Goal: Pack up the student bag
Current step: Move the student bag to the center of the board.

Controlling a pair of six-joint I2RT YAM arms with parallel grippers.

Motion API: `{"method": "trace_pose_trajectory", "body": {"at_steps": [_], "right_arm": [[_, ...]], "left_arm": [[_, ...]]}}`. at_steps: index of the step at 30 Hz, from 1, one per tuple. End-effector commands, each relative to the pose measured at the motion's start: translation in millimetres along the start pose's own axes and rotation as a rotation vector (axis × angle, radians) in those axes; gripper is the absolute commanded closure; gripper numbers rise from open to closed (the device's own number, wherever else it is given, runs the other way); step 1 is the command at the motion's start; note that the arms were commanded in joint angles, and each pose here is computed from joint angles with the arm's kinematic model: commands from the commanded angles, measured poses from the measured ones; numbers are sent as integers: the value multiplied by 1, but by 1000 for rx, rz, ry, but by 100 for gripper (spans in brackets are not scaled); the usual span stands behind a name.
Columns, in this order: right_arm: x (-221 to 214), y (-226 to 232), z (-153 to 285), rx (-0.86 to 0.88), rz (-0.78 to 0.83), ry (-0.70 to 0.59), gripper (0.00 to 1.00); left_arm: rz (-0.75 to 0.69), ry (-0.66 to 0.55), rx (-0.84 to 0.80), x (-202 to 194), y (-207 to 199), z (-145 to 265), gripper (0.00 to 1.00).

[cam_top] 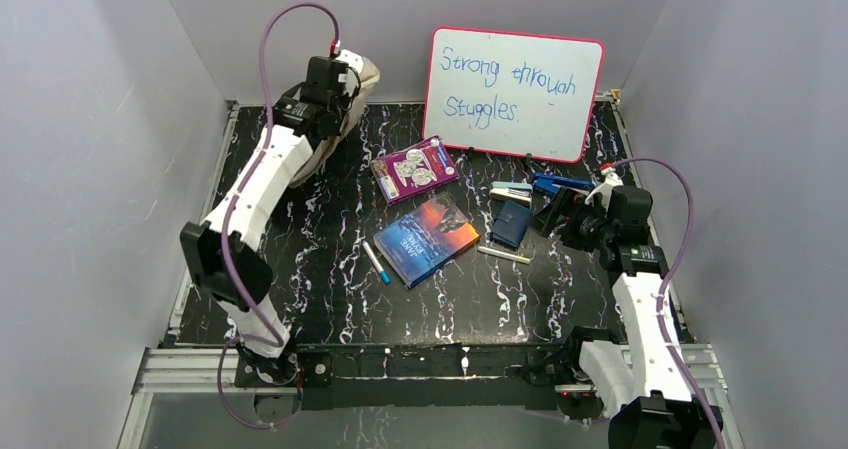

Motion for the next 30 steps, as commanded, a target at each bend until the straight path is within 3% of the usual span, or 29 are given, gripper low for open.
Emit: {"method": "trace_pose_trajectory", "body": {"at_steps": [1,10,18,22,24,26,30], "right_arm": [[26,6,6,16,49,-99,1],[23,4,1,24,27,-80,1],[20,3,0,11,19,-71,1],[20,4,1,14,11,-72,1],[20,5,2,11,1,-75,1],[21,7,4,18,-13,-75,1],[22,12,4,52,-90,-80,1]], "left_arm": [[75,-87,-224,19,-5,68,100],[180,50,-572,-1,-51,118,100],[171,196,-785,-39,-121,126,99],[180,229,-849,-55,-151,118,62],[239,179,-819,-57,-149,113,49],[309,137,-808,-56,-136,107,43],[567,105,-753,-53,-74,75,40]]}}
Point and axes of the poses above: each gripper's point midway between its finger pads, its own z axis back along the fingers, its own y axis along the line the jaws close on, x = y × z, the point moved 10 cm from there along z, back along the fingers, and after that the axes turned 14 degrees about z, right-handed, at the moved point
